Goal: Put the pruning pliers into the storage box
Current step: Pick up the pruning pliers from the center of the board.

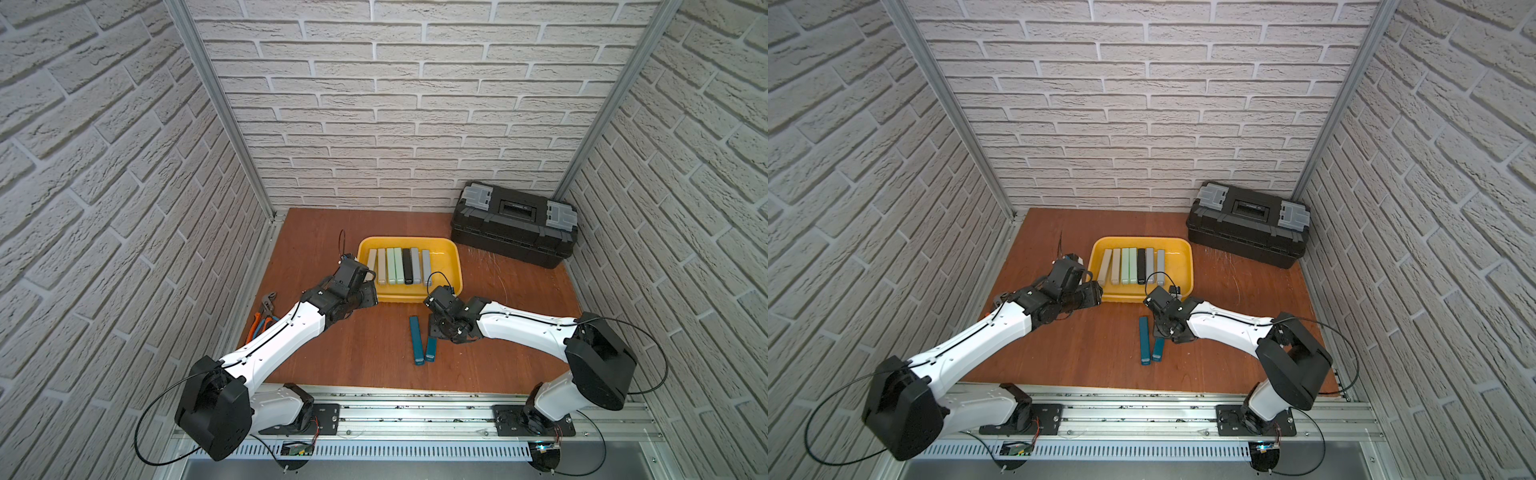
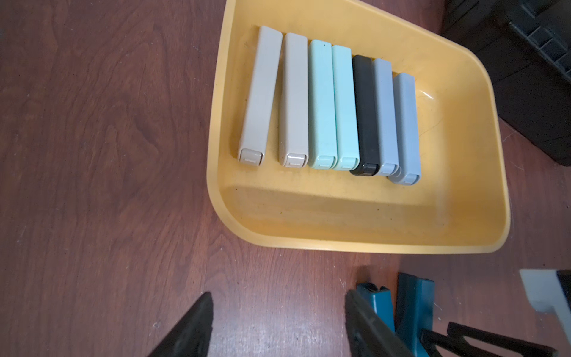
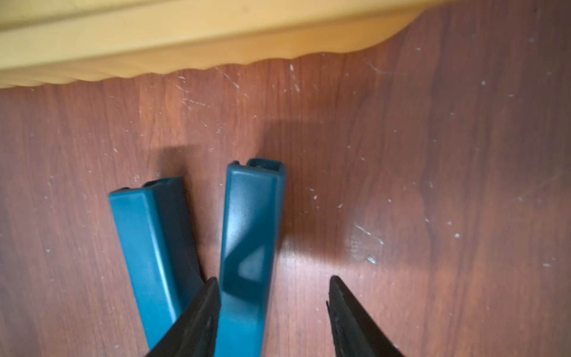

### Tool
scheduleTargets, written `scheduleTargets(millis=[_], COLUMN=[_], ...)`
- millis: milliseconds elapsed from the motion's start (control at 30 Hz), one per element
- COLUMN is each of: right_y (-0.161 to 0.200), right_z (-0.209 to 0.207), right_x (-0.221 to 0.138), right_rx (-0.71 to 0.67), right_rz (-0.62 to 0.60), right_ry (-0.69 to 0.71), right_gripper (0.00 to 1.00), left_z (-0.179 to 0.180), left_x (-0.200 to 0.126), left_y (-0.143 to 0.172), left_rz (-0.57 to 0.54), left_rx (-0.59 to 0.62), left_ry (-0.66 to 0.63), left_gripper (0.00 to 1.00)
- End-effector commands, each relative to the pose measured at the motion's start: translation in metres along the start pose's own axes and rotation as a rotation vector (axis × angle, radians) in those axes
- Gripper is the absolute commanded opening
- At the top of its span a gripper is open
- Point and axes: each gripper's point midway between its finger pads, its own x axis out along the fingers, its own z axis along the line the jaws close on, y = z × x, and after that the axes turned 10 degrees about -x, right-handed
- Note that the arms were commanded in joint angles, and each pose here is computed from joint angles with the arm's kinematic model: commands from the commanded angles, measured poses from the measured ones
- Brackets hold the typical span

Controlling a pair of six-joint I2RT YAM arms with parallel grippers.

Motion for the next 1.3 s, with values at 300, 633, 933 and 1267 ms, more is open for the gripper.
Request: scheduleTargets(millis=[300,633,933,1267], right_y=[-0.004,0.003,0.002,-0.043], right_z=[0.019,0.016,0.011,0.019], right_x=[0.023,0.037,0.026,-0.047], right_rx=[0.027,0.024,-0.003,-0.166], right_rz=[0.031,0.068,0.068,-0.049], right_ry=[-0.027,0.005,0.028,0.021], right_gripper=[0.57,0.4,0.19,0.19], left_z=[0.006,0.009,0.009,0.01], left_x=[-0.009,-0.009,-0.008,-0.007], left_y=[-0.006,-0.006,-0.006,-0.006], left_rz=[-0.031,-0.029,-0.026,-0.026], left_rx=[-0.022,-0.026,-0.028,-0.033], left_ry=[0.012,0.002,-0.001,-0.002], left_gripper=[0.68,0.68,0.68,0.68])
